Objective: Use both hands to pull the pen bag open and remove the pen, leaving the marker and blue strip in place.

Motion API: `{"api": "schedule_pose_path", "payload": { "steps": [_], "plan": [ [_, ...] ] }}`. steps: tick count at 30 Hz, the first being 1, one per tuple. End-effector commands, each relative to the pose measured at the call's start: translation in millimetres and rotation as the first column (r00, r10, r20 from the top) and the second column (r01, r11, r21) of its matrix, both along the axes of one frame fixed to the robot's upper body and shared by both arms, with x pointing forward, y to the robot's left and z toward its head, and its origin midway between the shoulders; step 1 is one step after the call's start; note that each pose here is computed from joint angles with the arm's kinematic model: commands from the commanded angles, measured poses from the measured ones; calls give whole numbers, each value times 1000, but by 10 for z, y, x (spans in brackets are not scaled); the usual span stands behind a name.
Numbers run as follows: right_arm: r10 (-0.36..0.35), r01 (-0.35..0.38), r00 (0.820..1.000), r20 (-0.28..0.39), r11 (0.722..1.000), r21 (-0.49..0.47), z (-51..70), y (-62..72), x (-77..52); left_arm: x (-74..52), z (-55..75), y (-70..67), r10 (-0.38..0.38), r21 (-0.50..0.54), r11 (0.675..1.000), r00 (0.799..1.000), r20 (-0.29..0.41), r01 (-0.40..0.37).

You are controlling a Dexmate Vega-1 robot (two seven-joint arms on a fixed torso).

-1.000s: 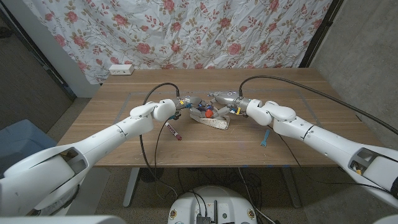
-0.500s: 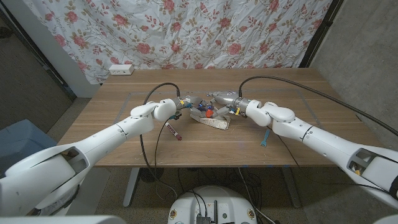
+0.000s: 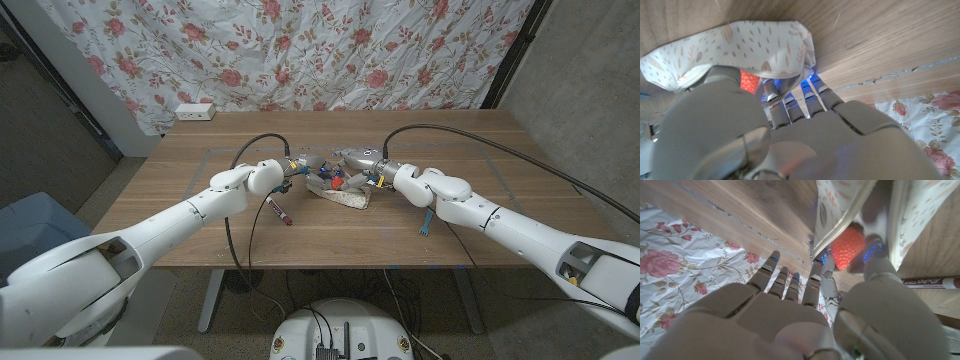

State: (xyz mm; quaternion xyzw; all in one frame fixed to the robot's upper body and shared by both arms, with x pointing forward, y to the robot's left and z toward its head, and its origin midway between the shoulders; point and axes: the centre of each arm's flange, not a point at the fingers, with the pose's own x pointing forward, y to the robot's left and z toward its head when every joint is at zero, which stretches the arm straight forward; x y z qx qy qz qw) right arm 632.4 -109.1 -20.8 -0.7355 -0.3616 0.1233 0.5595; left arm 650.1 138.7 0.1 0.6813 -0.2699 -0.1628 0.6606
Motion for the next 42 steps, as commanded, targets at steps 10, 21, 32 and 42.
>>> {"api": "schedule_pose_path", "payload": {
  "steps": [10, 21, 32, 42],
  "plan": [
    [-18, 18, 999, 40, 1000, 9, -60, -18, -35, -50, -16, 0, -1, 1, 1000, 1000, 7, 1],
    [-13, 12, 998, 60, 1000, 24, -58, -77, -63, -85, -29, 15, 6, 1, 1000, 1000, 9, -6],
    [-7, 4, 997, 73, 999, 46, 21, -95, -77, -90, -50, 21, 10, -2, 1000, 1000, 8, -10],
    [-3, -2, 997, 81, 998, 63, 123, -132, -123, -69, -43, 25, 10, -1, 1000, 1000, 8, -10]
  ]
}}
